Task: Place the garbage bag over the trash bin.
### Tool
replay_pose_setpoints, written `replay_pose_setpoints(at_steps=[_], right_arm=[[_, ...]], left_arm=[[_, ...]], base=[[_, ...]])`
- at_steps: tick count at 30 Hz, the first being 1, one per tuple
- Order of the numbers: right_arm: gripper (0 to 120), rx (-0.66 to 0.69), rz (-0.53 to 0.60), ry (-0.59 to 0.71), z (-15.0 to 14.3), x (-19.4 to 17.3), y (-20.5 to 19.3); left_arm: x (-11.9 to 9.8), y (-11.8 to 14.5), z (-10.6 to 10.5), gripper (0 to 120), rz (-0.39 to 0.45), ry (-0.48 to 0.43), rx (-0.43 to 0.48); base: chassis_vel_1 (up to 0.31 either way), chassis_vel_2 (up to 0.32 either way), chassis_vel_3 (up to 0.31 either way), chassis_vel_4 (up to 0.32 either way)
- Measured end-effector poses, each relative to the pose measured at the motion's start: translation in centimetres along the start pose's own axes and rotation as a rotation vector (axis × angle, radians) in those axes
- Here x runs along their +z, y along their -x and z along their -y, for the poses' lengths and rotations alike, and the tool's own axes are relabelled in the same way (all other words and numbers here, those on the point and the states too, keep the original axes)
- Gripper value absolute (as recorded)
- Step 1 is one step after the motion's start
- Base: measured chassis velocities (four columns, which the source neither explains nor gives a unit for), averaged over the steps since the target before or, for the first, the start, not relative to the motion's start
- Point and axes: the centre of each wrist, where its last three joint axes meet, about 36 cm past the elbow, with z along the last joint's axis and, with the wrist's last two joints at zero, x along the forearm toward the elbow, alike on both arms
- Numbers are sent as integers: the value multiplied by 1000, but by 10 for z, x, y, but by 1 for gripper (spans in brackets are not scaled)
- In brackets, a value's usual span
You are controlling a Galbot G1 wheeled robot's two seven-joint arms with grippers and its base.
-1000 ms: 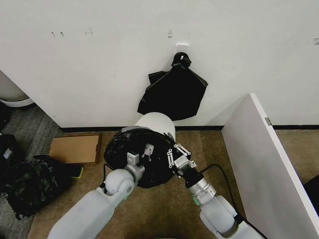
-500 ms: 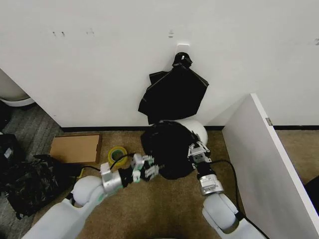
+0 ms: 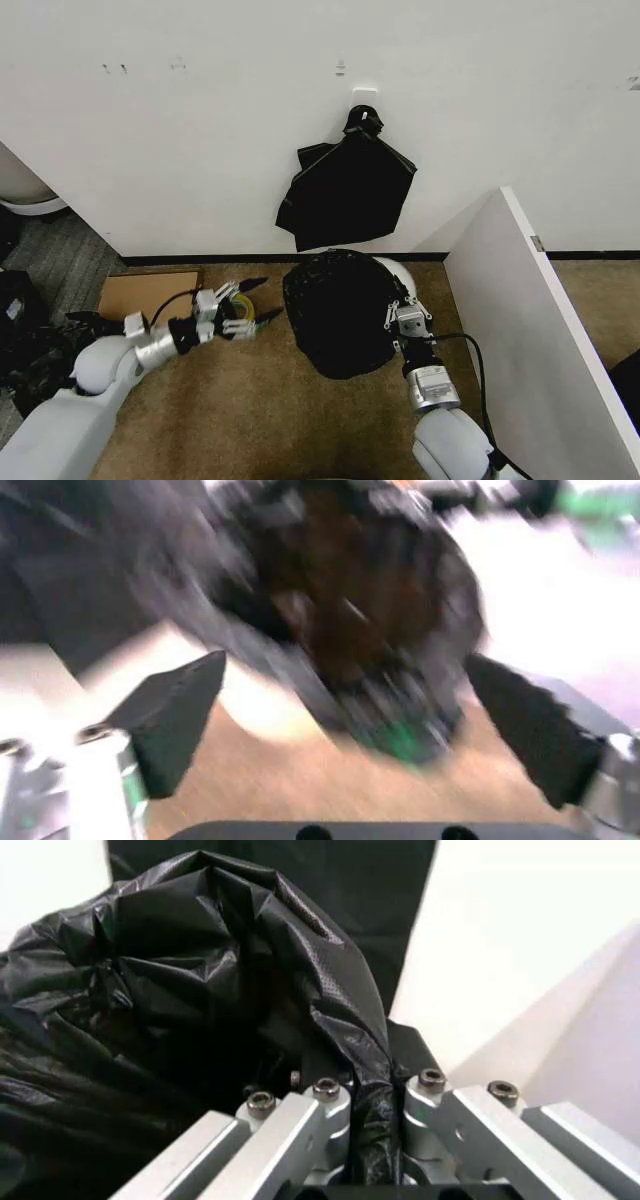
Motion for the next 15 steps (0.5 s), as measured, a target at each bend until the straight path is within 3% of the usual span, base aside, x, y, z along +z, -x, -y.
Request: replay_pose_setpoints(at_steps=[1,4,7,11,15], right_arm=[[1,0,0,0,0,0,0],[1,3,-65,117,-1,-16,-2],[1,-12,-126,214,-5,-32,-7],[1,-32,-155,255,-7,-42,-11],[1,-41,-158,264,-7,-50,-14]], left_arm=[[0,0,0,97,0,0,0],[29,-9,35,100,-2,-51,-34],[49,-1,66,100,30,-83,-92],[51,12,77,100,81,-108,-96],[44,17,70,92,104,-123,-77]], base=[[0,0,0,0],[0,0,0,0],[0,0,0,0],[0,0,0,0],[0,0,0,0]])
